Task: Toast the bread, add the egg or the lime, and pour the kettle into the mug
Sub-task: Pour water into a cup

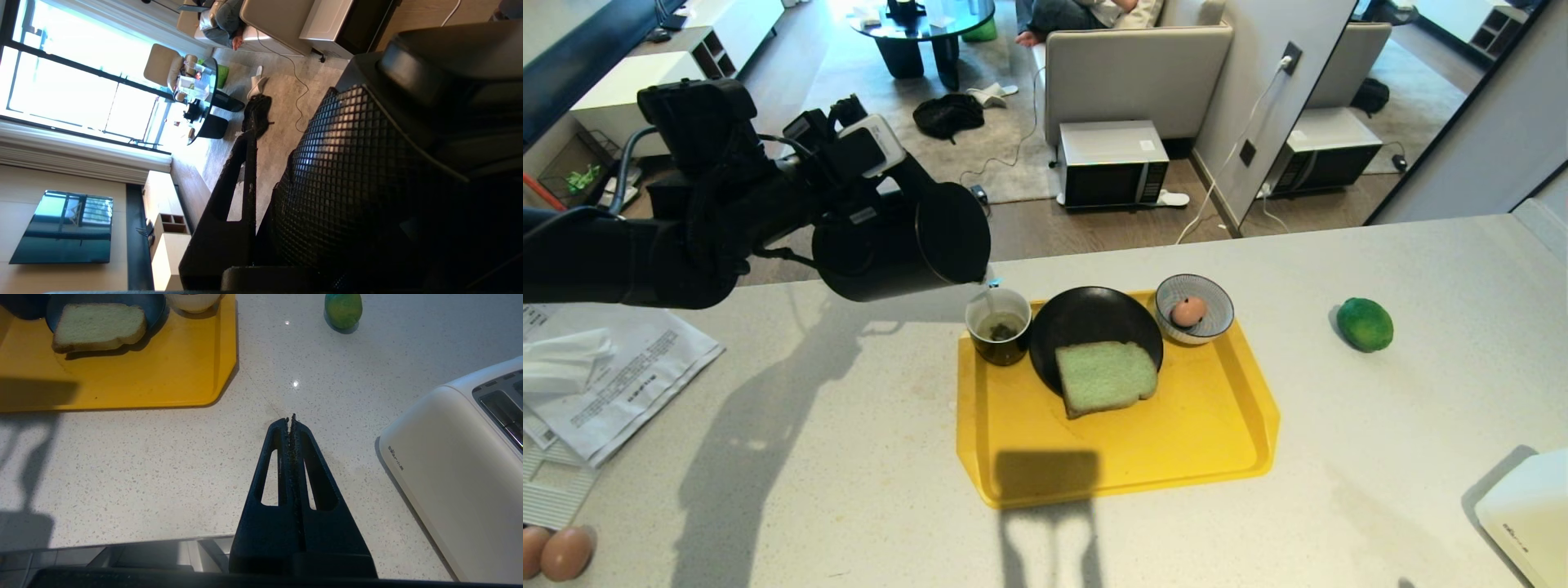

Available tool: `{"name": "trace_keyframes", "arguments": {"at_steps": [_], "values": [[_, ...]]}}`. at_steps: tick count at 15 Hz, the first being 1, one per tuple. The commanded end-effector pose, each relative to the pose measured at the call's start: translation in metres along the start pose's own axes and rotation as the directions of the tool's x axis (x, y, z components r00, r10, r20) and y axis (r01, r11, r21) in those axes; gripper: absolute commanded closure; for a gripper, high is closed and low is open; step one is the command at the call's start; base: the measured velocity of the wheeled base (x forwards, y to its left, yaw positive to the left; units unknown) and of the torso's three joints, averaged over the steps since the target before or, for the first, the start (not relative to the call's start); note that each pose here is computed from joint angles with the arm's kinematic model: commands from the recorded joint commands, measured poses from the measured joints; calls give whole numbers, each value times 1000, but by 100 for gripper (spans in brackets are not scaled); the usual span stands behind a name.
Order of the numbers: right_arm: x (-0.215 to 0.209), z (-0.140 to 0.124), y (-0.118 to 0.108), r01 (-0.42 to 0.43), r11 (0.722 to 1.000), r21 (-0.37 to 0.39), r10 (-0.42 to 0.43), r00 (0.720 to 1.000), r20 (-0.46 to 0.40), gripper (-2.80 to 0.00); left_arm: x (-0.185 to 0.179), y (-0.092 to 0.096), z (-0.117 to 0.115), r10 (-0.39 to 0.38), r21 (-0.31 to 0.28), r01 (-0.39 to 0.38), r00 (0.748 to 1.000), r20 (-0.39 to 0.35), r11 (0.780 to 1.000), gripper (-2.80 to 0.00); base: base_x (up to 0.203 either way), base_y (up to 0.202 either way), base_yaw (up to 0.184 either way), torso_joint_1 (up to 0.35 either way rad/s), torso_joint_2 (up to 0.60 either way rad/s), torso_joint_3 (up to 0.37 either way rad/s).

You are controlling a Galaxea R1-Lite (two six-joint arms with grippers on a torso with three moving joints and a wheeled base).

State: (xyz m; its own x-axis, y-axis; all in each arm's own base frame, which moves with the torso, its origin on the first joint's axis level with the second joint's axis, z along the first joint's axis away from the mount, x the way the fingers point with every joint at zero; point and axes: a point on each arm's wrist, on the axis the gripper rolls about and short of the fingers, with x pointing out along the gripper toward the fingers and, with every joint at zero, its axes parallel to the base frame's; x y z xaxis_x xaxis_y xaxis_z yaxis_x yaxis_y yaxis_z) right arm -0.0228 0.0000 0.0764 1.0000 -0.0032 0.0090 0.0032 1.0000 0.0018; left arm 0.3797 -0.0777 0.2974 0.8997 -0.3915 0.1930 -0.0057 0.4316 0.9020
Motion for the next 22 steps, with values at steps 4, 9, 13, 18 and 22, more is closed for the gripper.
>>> {"name": "trace_keyframes", "arguments": {"at_steps": [4, 9, 13, 18, 22], "values": [[0, 0, 0, 0, 1000, 0, 0, 1000, -1, 0, 0, 0, -1, 1, 16, -1, 1000, 1, 1000, 0, 0, 0, 0, 0, 0, 0], [0, 0, 0, 0, 1000, 1, 0, 1000, -2, 0, 5, -3, -1, 0, 14, 0, 1000, 4, 1000, 0, 0, 0, 0, 0, 0, 0], [0, 0, 0, 0, 1000, 0, 0, 1000, -1, 0, 4, -1, 0, 4, -6, -4, 1000, 7, 1000, 0, 0, 0, 0, 0, 0, 0], [0, 0, 0, 0, 1000, 0, 0, 1000, -3, 0, -1, 5, 8, 20, -85, -18, 1000, 21, 996, 0, 0, 0, 0, 0, 0, 0], [0, 0, 0, 0, 1000, 0, 0, 1000, -2, 0, -15, 6, 13, 9, -99, -7, 1000, 19, 995, 0, 0, 0, 0, 0, 0, 0]]}}
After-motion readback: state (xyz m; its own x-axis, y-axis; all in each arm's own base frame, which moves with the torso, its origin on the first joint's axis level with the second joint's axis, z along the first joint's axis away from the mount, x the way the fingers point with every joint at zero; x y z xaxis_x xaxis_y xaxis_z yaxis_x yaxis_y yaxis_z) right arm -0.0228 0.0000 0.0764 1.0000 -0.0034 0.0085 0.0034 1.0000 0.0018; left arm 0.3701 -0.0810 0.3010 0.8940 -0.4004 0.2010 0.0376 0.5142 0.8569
